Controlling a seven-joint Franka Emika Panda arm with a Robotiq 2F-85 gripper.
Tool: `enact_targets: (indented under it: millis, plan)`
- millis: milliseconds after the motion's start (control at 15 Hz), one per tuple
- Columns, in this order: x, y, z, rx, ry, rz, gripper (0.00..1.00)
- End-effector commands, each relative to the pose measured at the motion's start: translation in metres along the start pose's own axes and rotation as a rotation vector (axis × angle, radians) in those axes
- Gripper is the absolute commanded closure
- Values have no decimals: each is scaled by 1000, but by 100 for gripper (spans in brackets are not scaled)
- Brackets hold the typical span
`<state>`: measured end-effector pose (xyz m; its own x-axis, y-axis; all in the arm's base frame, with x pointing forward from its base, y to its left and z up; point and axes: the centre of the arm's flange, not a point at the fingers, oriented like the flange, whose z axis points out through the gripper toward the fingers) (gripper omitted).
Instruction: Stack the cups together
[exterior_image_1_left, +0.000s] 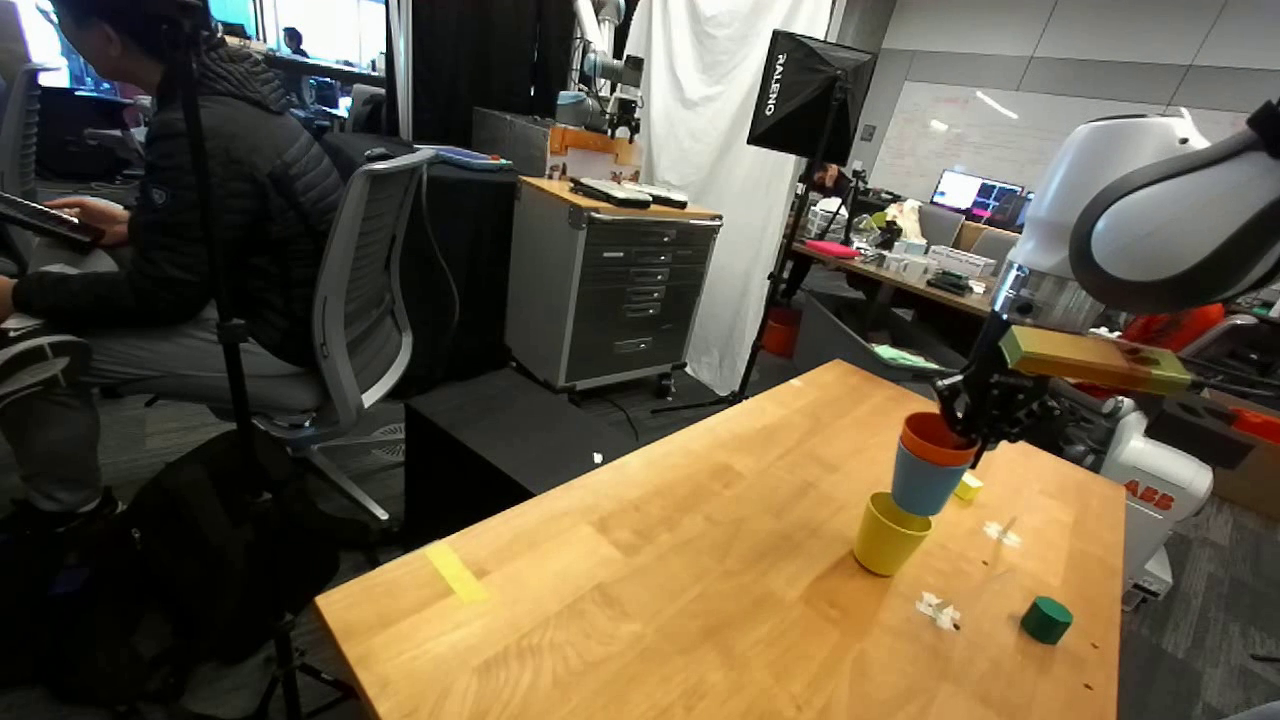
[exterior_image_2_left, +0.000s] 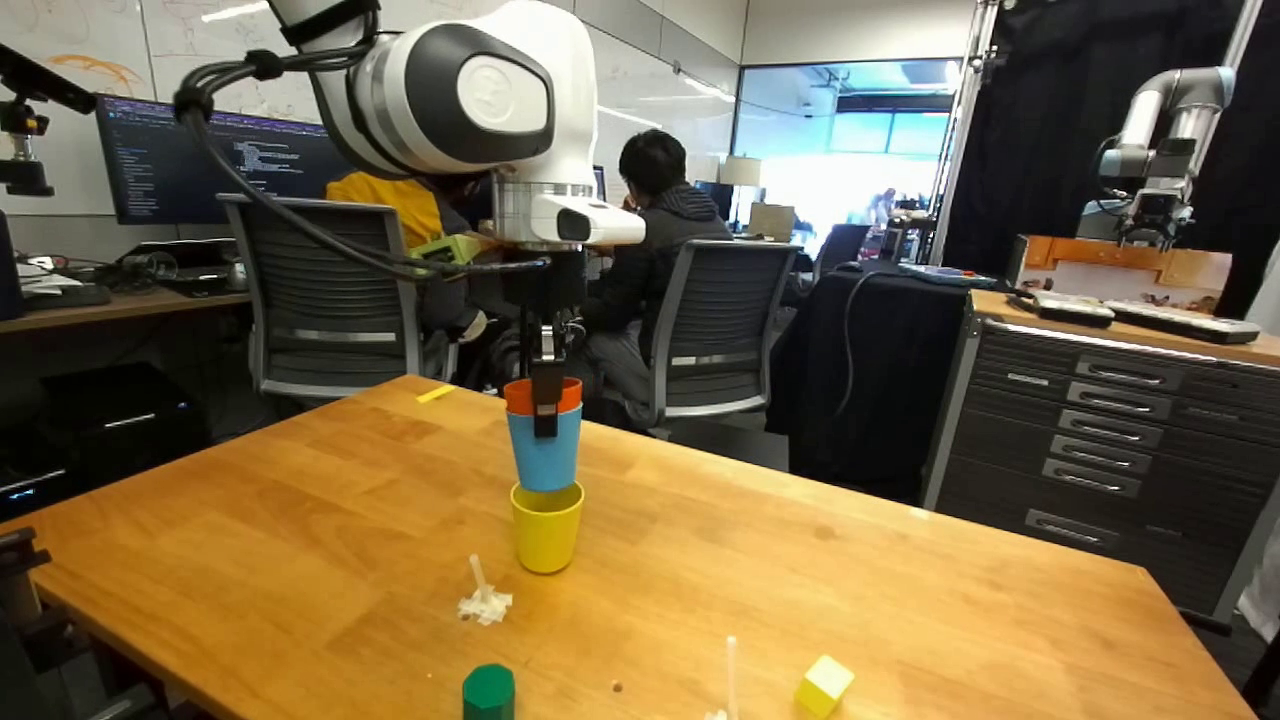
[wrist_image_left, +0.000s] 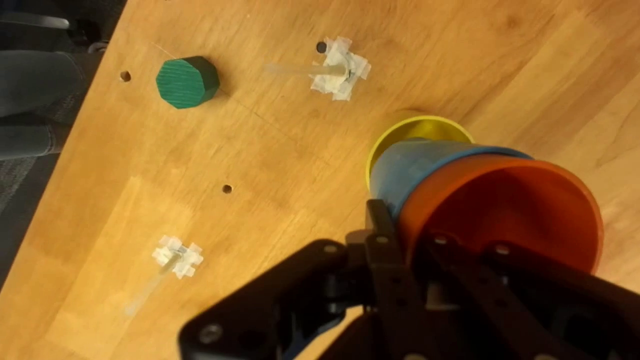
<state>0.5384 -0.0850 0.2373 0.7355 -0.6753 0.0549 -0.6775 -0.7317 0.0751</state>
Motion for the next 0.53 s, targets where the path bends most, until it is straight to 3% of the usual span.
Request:
enact_targets:
  millis: [0,467]
  plan:
    - [-26,2,0,8,31,-33,93]
    - [-27,5,13,72,61,-34,93]
